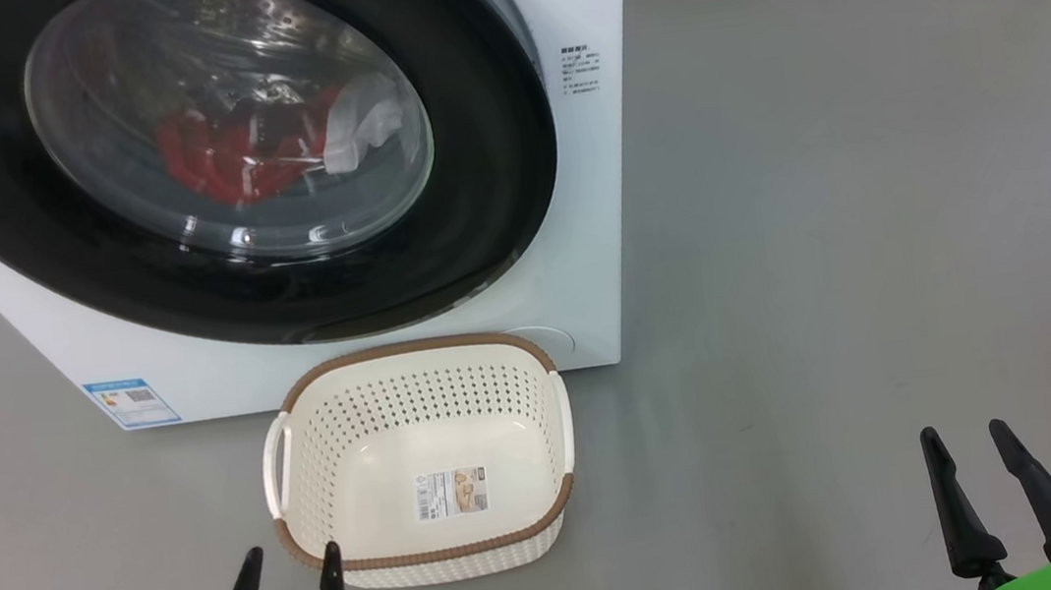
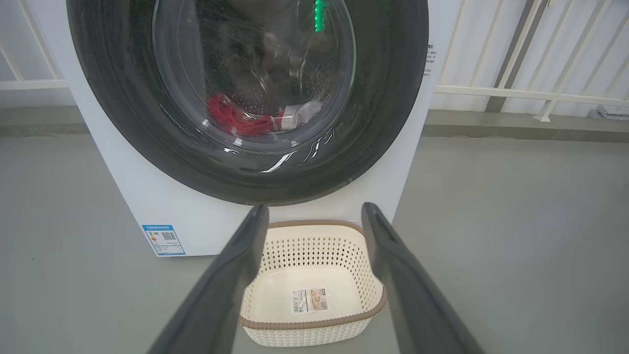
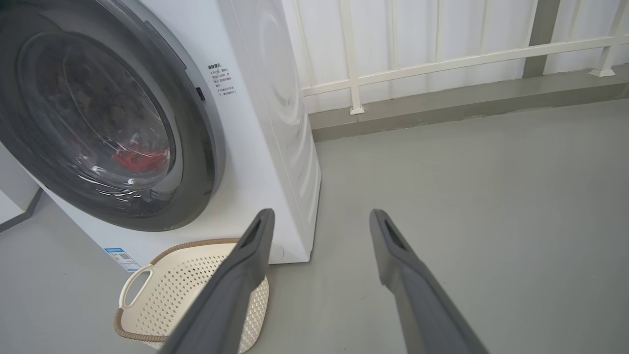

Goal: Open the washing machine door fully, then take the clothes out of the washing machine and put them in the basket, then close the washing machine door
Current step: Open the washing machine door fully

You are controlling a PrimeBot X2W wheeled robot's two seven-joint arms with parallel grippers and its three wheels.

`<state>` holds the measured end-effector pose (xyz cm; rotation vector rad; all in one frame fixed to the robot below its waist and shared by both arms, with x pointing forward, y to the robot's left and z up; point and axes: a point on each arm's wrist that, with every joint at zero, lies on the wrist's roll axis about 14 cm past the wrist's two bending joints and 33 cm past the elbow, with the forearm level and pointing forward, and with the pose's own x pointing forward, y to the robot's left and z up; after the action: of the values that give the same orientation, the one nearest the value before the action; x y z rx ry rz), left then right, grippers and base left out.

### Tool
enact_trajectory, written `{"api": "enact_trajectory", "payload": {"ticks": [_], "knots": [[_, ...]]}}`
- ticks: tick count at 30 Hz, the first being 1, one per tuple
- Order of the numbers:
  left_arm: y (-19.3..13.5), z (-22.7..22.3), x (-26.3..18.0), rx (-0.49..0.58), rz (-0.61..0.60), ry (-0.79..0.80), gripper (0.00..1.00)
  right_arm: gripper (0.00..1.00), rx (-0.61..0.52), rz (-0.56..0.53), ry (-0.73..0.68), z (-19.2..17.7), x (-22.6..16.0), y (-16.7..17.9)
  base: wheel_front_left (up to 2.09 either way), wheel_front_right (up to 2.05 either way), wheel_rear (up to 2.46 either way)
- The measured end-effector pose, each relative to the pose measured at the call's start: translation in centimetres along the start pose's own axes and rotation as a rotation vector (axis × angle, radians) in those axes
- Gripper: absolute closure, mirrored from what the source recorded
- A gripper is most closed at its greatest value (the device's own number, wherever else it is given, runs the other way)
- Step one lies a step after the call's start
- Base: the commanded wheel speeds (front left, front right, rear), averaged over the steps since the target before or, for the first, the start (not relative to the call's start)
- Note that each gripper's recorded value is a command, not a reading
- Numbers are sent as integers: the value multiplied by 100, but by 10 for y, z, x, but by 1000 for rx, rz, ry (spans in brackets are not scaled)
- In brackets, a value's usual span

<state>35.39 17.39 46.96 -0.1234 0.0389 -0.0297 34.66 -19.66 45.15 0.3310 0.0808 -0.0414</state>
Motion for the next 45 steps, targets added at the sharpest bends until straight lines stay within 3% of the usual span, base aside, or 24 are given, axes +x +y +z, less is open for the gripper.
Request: {"api": "enact_trajectory", "payload": {"ticks": [2,3,4,5,10,22,29,45], "knots": [[0,0,0,0,-1,-2,0,0,4,1,-4,1,0,1,0,0,0],[-1,0,0,0,-2,-1,0,59,13,2,-8,2,0,1,0,0,0],[-1,0,0,-3,-2,0,0,85,23,2,-13,3,1,2,0,0,0],[-1,-1,0,-5,-2,2,0,100,29,4,-16,4,1,3,0,0,0],[-3,-4,1,-15,-7,11,0,100,83,51,-53,15,18,22,0,0,0],[-8,-6,15,-52,-19,19,0,100,281,287,-274,102,104,109,0,0,0],[-2,-10,31,-49,-4,28,0,100,280,413,-304,127,148,148,0,0,0],[-3,-29,76,-58,-25,63,0,100,491,576,-60,92,229,199,0,0,0]]}}
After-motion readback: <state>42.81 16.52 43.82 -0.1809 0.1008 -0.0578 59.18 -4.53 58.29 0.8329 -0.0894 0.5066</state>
